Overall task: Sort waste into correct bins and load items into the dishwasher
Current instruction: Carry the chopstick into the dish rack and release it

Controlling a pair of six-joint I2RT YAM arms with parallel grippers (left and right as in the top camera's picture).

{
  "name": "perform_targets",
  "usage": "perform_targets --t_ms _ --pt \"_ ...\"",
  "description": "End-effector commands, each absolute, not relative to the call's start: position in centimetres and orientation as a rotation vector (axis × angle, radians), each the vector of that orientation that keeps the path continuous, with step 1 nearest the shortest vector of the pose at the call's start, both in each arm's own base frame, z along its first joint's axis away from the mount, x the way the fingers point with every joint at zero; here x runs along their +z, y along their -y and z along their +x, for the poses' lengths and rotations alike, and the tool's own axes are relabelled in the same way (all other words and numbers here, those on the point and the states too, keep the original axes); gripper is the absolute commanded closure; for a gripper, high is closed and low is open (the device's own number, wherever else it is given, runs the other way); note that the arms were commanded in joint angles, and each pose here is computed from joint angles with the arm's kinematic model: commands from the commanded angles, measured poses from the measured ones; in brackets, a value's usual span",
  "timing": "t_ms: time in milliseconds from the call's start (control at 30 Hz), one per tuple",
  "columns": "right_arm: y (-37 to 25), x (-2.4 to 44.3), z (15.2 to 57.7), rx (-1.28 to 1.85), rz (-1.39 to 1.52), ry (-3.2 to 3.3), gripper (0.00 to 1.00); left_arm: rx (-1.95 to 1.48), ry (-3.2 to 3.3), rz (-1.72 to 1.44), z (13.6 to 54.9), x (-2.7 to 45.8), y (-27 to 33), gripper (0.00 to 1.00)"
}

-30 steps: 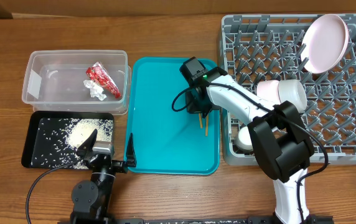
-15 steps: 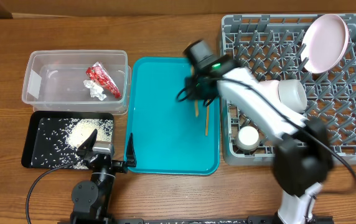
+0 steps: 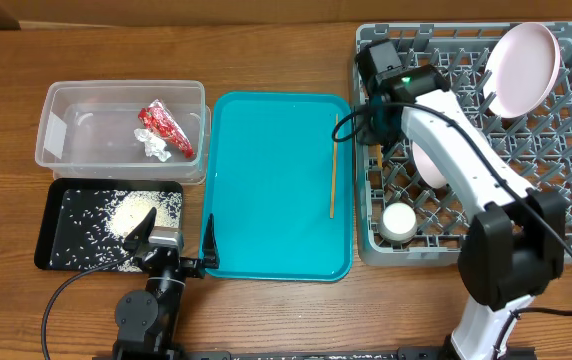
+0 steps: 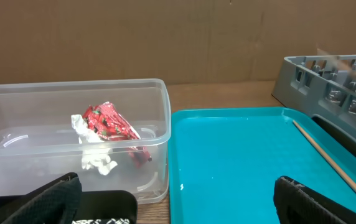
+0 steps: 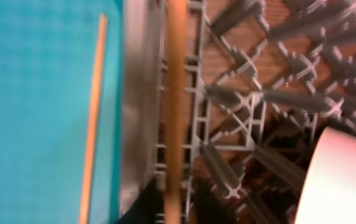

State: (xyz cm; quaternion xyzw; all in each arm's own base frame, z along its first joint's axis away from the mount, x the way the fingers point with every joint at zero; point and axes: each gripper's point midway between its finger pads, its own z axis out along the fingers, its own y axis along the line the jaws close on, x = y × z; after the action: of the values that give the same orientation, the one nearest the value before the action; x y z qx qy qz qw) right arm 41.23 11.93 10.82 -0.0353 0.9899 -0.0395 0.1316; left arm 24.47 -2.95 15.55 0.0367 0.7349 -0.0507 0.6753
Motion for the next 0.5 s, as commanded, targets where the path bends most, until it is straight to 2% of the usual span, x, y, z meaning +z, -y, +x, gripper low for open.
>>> perform_targets --t_ms 0,133,267,367,467 --pt "-12.8 12.1 40.9 -0.111 -0.172 -2.849 0.63 -0.123 -1.656 0.076 24.5 15.4 2.9 0.0" --pt "-18.4 13.8 39.3 0.149 -0.3 -2.825 0.51 -0.123 -1.656 0.076 24.5 15.4 2.9 0.0" --pt "-22.5 13.5 37.6 0.213 -0.326 -2.822 0.5 -0.123 -1.656 0.076 24.5 15.4 2.9 0.0" --pt "-24.2 11.7 37.2 0.135 -0.286 -2.819 0.51 -0.123 -1.656 0.076 24.5 15.4 2.9 0.0" --pt "-22.8 9.0 37.9 -0.124 -0.2 -2.781 0.5 -0.123 -1.656 0.076 24.5 15.4 2.9 0.0"
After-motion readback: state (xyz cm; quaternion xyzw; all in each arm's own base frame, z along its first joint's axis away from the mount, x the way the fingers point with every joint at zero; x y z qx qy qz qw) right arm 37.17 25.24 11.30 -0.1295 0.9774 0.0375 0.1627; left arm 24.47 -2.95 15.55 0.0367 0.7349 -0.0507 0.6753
